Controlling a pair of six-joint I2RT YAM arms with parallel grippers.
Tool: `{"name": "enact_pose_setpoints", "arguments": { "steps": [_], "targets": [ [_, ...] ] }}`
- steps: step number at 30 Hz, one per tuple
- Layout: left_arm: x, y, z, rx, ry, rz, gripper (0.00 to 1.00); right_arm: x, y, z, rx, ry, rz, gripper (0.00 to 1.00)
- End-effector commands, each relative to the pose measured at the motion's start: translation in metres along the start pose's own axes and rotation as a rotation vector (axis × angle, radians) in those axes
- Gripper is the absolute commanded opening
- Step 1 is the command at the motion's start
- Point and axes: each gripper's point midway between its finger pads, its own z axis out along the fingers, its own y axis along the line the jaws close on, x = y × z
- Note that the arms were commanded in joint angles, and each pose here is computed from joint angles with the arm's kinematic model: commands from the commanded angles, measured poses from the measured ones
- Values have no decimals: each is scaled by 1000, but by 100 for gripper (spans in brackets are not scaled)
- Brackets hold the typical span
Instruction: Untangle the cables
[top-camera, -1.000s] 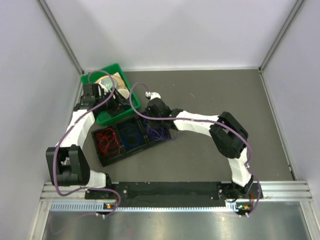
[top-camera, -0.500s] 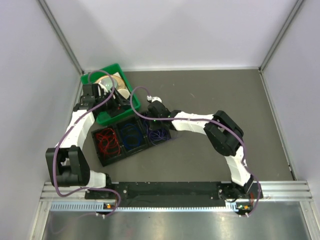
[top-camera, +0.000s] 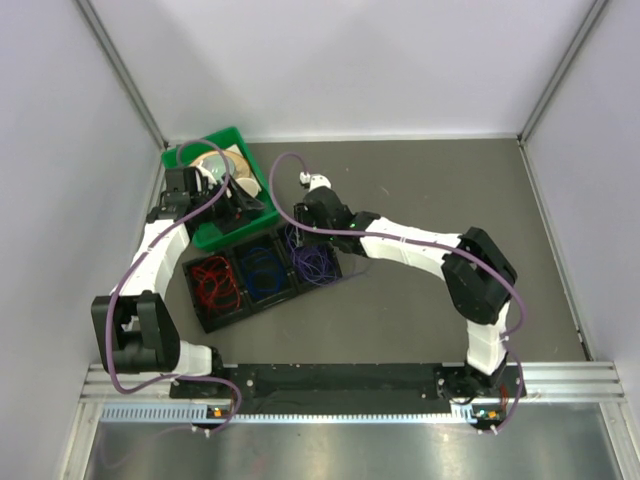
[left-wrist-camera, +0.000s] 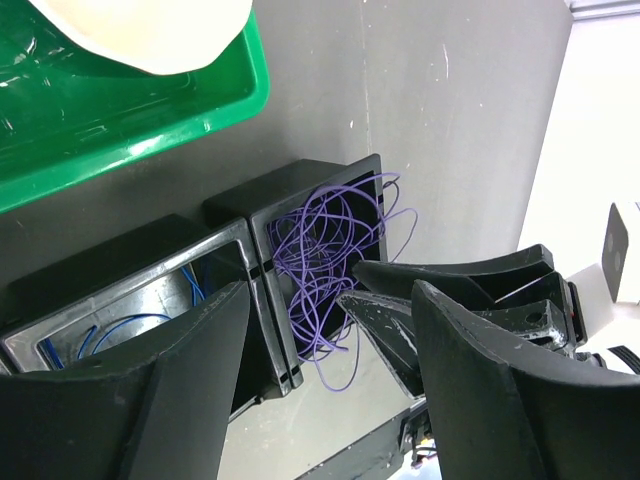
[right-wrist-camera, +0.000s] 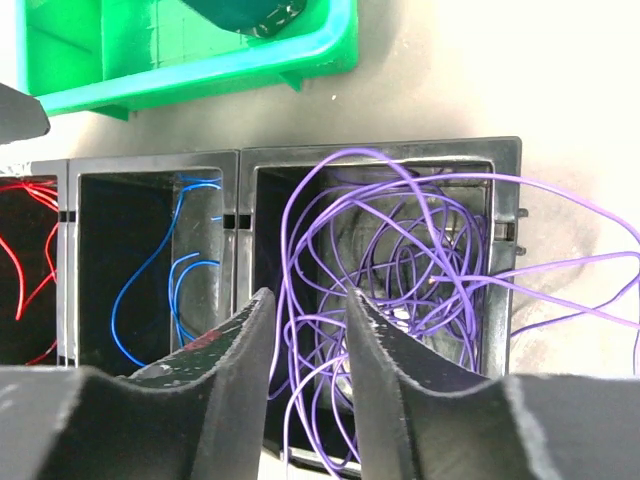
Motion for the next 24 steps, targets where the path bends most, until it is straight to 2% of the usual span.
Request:
{"name": "enact_pose_setpoints", "arguments": {
  "steps": [1, 4, 8, 9, 11, 12, 13, 16, 21, 22, 24],
  "targets": [
    [-8, -11, -4, 46, -32, 42, 71, -25, 3, -15, -7, -69, -1, 37],
    [-7, -11, -5, 44, -35, 44, 72, -25, 5, -19, -13, -65, -1, 41],
    [-9, -9, -9, 30, -59, 59, 72, -41, 2, -38, 5, -133, 10, 47],
    [-10, -8, -9, 22, -67, 64, 72, -43, 0, -42, 14, -142, 8, 54],
    [-11, -7, -10, 17, -69, 69, 72, -50, -2, -56, 24, -175, 19, 61],
    [-9, -10, -10, 34, -59, 73, 71, -52, -2, -60, 20, -183, 25, 78],
    [-6, -10, -8, 48, -50, 73, 70, -49, -2, -63, 11, -183, 26, 83],
    [0, -9, -4, 72, -36, 49, 70, -36, -6, -65, 6, -160, 38, 88],
    [2, -1, -2, 43, -34, 53, 70, -31, -26, -87, 62, -217, 79, 91],
    [0, -2, -3, 42, -38, 56, 70, -18, -39, -88, 104, -201, 91, 91],
    [-2, -2, -3, 30, -42, 56, 70, -17, -63, -103, 207, -253, 133, 91]
  ]
}}
